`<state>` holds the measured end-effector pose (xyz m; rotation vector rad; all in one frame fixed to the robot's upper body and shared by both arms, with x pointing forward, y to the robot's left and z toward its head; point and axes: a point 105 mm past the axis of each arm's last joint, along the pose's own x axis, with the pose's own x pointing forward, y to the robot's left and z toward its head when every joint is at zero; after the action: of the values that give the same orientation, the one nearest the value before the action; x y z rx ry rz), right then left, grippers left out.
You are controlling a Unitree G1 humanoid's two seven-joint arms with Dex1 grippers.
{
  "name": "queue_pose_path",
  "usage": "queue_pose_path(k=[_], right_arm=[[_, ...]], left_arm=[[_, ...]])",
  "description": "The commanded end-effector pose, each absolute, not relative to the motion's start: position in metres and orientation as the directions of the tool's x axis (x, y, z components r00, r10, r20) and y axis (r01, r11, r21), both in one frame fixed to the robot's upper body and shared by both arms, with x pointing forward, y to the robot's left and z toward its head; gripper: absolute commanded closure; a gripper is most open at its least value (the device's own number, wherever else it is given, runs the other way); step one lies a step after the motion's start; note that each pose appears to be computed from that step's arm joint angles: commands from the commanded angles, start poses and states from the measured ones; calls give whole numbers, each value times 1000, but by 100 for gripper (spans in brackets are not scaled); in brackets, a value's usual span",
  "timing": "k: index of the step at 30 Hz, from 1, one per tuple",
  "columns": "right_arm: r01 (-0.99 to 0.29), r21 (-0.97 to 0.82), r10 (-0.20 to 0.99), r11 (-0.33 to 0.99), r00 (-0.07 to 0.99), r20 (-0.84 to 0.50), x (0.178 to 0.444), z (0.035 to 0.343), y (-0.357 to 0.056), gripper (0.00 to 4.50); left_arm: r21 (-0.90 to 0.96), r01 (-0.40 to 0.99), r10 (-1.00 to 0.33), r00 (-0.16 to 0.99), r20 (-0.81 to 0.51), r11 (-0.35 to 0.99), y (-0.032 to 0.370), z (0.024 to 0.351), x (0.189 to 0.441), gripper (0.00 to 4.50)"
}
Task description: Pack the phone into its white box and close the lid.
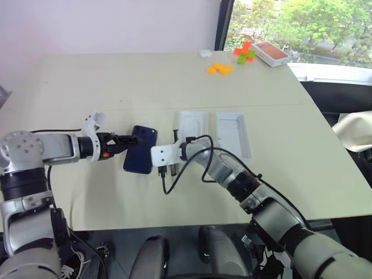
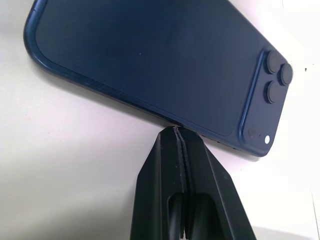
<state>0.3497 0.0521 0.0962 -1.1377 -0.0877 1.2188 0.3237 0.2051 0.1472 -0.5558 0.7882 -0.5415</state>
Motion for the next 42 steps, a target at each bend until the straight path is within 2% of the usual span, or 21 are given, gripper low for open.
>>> queue_pose_path(k=[1,5,8,17,20,24,27,31,35,42], right_arm=[[-682,-721,808,-124,352,-472,334,99,70,446],[-682,-721,808,-123,352,-472,335,99,70,446],[-682,-721,808,-123,353,-472,335,99,69,446],[-681,-721,810,-127,348,-472,334,99,70,446],[-682,-720,810,-127,348,-472,334,99,70,446],[-680,-722,810,-125,350,-470,335,100,70,446],[-681,-722,810,-121,353,-469,335,101,69,446],[-681,-722,810,-120,354,-468,335,101,69,446],[-682,-722,810,-118,355,-468,336,100,69,446],[-683,-721,810,-119,353,-468,335,100,69,446]], left_arm=[[-691,350,-741,534,-408,633,180,161,316,0],[-672,308,-704,542,-458,674,186,150,315,0],[-718,331,-745,545,-384,612,180,161,318,0],[-704,319,-725,563,-398,634,183,160,318,0],[-705,362,-751,549,-367,610,172,169,319,0],[-712,318,-736,544,-404,626,176,156,315,0],[-707,338,-746,532,-401,621,173,158,312,0],[-673,296,-702,531,-474,678,182,144,308,0],[-712,323,-743,529,-410,623,176,154,310,0],[-708,337,-742,543,-392,621,173,155,309,0]])
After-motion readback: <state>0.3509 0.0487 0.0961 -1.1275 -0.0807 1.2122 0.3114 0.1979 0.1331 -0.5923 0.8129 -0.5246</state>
